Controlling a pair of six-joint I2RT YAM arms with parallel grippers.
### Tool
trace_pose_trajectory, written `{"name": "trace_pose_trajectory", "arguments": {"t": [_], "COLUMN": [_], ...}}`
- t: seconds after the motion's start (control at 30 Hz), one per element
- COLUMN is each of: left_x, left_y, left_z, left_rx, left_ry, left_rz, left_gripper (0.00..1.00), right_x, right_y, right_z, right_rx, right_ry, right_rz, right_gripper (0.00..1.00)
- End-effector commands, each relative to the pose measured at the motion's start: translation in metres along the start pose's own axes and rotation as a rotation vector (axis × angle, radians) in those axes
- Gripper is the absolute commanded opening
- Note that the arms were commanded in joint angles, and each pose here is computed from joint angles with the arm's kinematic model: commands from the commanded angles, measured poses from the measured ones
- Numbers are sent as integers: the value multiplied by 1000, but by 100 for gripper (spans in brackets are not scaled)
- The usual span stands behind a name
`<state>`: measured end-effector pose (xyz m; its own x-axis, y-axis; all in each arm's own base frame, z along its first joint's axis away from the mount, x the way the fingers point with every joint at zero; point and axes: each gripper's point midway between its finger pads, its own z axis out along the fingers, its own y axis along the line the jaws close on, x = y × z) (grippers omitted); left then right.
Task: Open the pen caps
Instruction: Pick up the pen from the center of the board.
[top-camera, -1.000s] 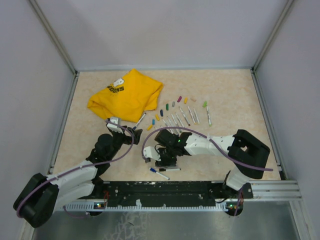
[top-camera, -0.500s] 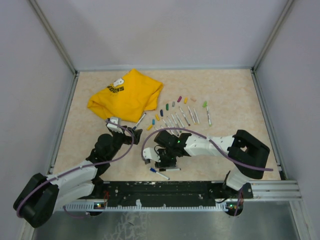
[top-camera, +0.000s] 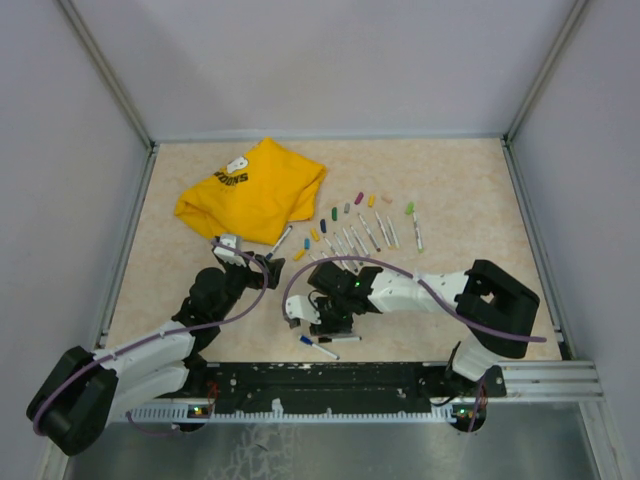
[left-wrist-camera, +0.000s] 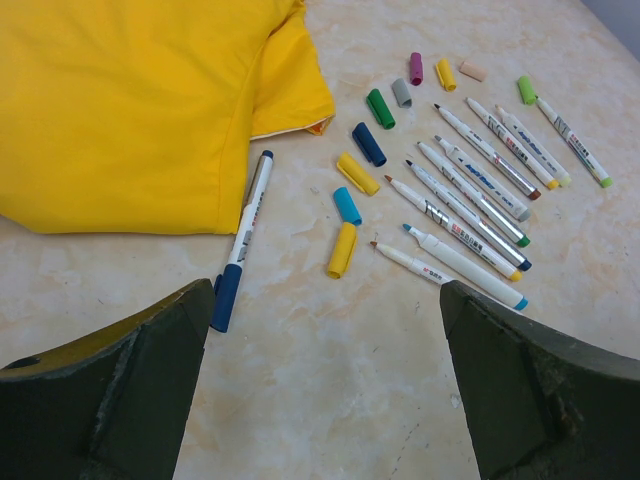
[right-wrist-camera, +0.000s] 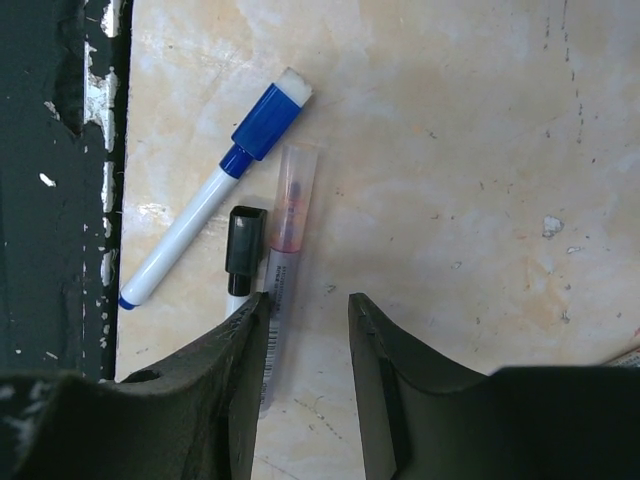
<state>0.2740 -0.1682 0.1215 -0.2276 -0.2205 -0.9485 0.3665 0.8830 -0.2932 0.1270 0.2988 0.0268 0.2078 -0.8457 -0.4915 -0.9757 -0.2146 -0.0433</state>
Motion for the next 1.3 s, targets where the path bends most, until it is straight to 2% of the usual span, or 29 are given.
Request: {"name": "trace_pose_trajectory", "arguments": {"t": [0.0, 0.43, 0.8, 1.27], "left_x": [-14, -13, -13, -13], "left_y": [-6, -6, -5, -6], "left_z": [2, 3, 3, 2], "left_rx": [17, 16, 16, 20], "left_ry": [-33, -32, -30, -32], "left_rz": [-9, -9, -10, -13], "left_gripper": [100, 100, 100, 100], "right_x": [0, 4, 8, 18], "right_y": [2, -3, -26, -40], "right_z": [4, 4, -1, -4], "right_rx": [8, 51, 136, 159], "right_ry": [7, 36, 38, 40], "right_rz": [-34, -47, 31, 105], "right_gripper": [38, 35, 19, 7]}}
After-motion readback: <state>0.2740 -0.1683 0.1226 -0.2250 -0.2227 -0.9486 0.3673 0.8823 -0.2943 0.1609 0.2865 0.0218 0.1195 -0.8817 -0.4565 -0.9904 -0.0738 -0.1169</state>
